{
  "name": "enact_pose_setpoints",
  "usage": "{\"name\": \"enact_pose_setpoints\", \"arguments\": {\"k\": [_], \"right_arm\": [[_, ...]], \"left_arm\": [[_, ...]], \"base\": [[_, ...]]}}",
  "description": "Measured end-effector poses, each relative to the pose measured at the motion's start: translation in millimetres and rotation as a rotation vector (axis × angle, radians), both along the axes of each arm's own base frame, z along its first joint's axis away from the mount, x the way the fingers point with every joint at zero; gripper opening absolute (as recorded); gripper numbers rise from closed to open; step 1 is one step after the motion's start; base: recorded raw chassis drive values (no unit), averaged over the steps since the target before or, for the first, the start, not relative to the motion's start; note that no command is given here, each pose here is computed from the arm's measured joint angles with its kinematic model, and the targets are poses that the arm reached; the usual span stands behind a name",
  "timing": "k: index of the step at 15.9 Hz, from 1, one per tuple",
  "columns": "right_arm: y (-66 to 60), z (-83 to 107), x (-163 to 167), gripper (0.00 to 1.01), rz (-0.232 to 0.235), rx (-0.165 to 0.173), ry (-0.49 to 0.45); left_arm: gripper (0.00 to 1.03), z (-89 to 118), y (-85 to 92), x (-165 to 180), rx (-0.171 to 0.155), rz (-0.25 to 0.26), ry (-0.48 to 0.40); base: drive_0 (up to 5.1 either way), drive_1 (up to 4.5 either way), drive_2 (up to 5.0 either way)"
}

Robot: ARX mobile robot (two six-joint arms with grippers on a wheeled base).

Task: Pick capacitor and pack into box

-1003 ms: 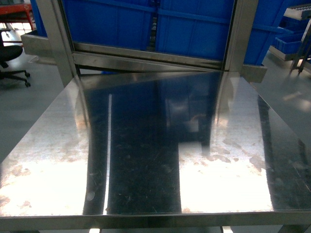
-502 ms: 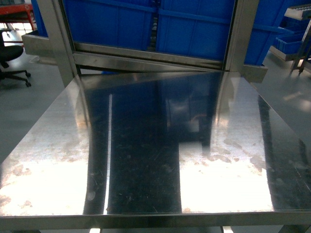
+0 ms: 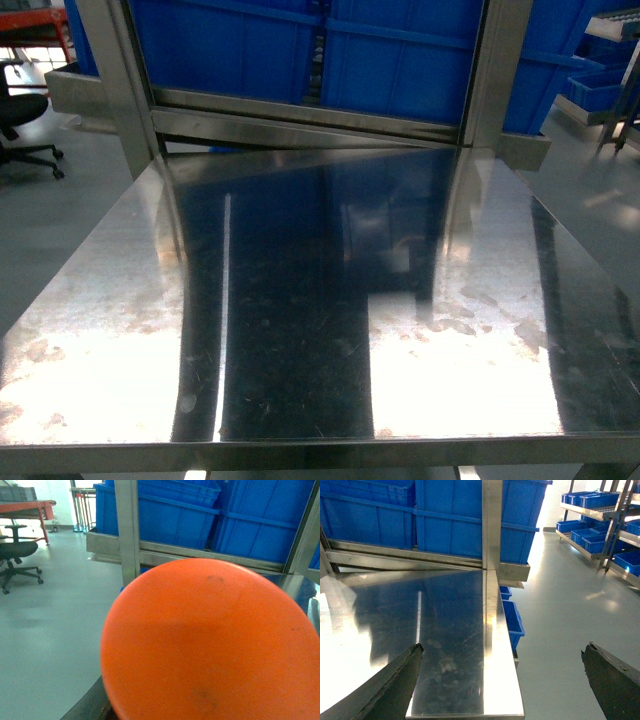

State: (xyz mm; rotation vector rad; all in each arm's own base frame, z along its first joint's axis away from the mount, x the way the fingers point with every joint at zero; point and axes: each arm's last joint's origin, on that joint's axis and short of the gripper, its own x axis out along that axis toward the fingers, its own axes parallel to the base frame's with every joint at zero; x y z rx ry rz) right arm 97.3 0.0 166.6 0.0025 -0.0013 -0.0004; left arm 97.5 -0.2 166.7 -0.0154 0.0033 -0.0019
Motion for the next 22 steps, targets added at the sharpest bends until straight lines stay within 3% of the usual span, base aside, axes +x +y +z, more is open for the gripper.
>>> {"name": "enact_pose_setpoints", "arguments": {"k": [22], "right_arm": [[0.0, 0.0, 0.0, 0.98, 0.0, 0.0, 0.0]], "left_arm": [[0.44, -0.1, 0.0, 0.0, 0.001, 0.0, 0.001]], "base": [[0.0, 0.0, 0.0]]}}
